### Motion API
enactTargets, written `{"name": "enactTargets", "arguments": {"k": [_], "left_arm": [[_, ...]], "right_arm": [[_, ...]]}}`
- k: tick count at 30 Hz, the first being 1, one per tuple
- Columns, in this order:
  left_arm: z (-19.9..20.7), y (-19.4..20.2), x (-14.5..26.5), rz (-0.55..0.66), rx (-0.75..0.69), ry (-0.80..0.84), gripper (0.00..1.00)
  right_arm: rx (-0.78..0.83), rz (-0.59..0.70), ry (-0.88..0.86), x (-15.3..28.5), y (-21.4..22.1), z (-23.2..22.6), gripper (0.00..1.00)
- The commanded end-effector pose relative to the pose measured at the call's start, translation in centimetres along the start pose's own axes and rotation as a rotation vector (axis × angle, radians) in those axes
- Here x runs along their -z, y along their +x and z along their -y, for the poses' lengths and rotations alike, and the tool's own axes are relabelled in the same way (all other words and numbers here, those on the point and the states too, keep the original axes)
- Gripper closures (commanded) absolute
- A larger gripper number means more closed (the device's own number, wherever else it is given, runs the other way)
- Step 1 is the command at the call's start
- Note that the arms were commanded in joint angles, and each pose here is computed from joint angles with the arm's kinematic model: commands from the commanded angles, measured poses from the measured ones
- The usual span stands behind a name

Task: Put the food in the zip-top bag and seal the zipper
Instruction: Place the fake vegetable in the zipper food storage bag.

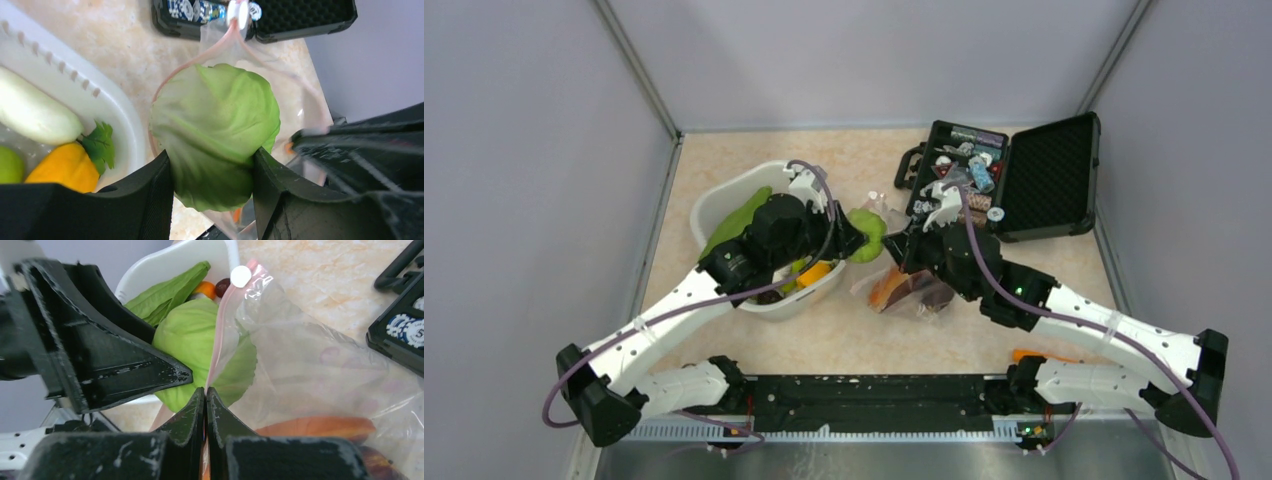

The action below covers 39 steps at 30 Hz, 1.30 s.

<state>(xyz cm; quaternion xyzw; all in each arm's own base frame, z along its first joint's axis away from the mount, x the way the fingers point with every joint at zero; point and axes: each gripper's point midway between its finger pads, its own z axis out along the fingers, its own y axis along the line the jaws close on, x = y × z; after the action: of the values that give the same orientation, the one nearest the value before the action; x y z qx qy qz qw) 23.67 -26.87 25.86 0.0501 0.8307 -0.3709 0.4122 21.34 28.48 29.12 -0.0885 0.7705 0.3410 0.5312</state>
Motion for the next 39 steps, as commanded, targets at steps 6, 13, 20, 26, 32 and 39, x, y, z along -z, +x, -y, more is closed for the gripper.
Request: {"name": "enactTargets", "arguments": {"k": [6, 13, 20, 26, 32, 39], "left_arm": [[3.9, -3.1, 0.2, -0.051, -0.154, -0.067, 0.87], [2.4, -1.8, -1.1, -0.085, -0.178, -0.159, 0.81], [3.6, -2.0, -1.1, -0.075, -0.217, -0.139, 0.77], [9.6, -3.3, 0.2, -0.047, -0.227, 0.151, 0.58], [6.9, -3.2, -0.7, -0.067, -0.273, 0.004, 0.48], [5.7, -2.5, -2.3, -0.069, -0.25, -0.047, 0.3]], "right_arm": [[0.01, 0.099, 0.035, 0.1, -2.9, -1.2, 1.0], [-0.078, 0.189, -0.05, 1.0, -4.9, -2.6, 1.0], [-0.085, 0.208, -0.033, 1.1, -6.0, -2.7, 1.0], [-0.053, 0.159, 0.023, -0.1, -4.7, -2.0, 1.0], [-0.056, 0.172, -0.018, 0.2, -5.2, -2.7, 1.0], [-0.073, 0.203, -0.045, 0.6, -6.3, -3.3, 1.0]]}}
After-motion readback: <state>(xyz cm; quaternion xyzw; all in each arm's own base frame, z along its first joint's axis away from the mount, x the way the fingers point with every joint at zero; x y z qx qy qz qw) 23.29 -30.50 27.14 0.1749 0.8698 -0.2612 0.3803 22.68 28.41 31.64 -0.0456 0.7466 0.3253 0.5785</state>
